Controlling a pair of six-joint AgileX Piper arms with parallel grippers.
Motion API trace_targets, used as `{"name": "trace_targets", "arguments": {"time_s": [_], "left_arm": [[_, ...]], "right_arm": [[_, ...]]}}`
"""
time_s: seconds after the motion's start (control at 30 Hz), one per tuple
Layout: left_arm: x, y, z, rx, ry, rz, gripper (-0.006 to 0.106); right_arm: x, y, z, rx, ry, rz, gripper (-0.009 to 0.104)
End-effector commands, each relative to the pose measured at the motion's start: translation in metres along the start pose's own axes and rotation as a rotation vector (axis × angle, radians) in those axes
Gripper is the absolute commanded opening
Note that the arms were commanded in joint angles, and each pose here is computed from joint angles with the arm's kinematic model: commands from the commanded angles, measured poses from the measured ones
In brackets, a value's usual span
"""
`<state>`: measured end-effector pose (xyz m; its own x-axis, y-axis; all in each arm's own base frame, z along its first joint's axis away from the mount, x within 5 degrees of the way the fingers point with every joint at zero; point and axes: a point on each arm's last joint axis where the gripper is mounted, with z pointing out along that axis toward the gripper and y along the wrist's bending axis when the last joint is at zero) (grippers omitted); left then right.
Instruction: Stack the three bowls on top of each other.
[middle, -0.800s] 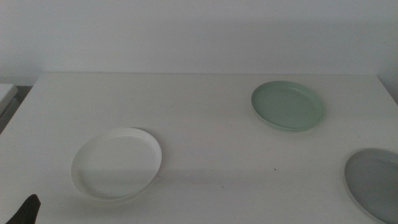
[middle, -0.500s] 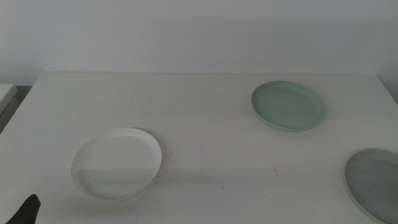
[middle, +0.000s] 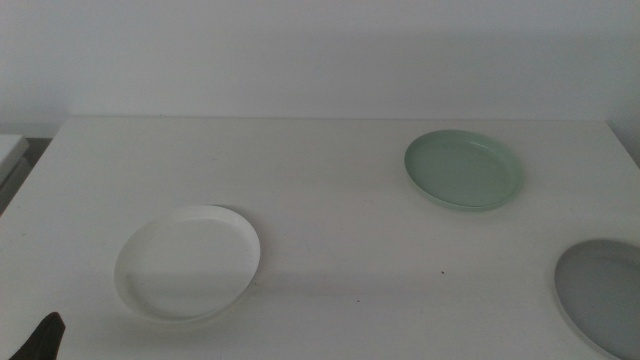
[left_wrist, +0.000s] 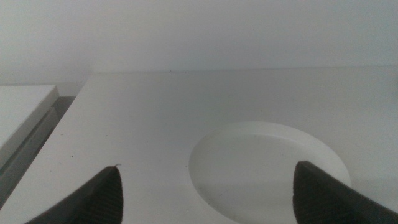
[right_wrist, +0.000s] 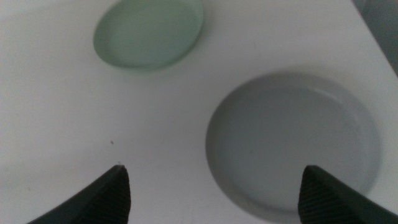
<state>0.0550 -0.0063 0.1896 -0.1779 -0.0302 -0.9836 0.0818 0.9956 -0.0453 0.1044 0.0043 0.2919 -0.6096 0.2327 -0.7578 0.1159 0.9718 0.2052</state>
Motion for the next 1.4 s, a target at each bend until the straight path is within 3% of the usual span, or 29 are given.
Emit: {"name": "trace_targets", "arguments": {"time_s": [0.0, 0.23, 0.37, 0.6, 0.8, 1.07, 1.37], "left_arm": [[-0.001, 0.0, 0.0, -0.003, -0.017, 0.003, 0.094], [-0.001, 0.0, 0.0, -0.003, -0.017, 0.003, 0.094], [-0.001, 0.0, 0.0, -0.003, -0.017, 0.003, 0.094], [-0.001, 0.0, 0.0, -0.003, -0.017, 0.003, 0.094], [-0.001, 0.0, 0.0, -0.003, -0.017, 0.003, 0.094], [-0.001, 0.0, 0.0, -0.003, -0.017, 0.003, 0.094], [-0.001, 0.0, 0.0, -0.003, -0.017, 0.003, 0.094]], "right_arm": [[-0.003, 0.001, 0.001, 0.016, 0.062, -0.004, 0.093], [-0.004, 0.0, 0.009, 0.039, 0.133, 0.005, 0.093], [-0.021, -0.002, 0.024, 0.136, 0.243, 0.031, 0.093], [-0.065, -0.017, 0.078, 0.271, 0.39, 0.017, 0.078], [-0.091, -0.065, 0.126, 0.281, 0.498, 0.101, 0.07], [-0.069, -0.116, 0.177, 0.309, 0.701, 0.169, 0.069], [-0.046, -0.14, 0.21, 0.329, 0.772, 0.196, 0.052]]}}
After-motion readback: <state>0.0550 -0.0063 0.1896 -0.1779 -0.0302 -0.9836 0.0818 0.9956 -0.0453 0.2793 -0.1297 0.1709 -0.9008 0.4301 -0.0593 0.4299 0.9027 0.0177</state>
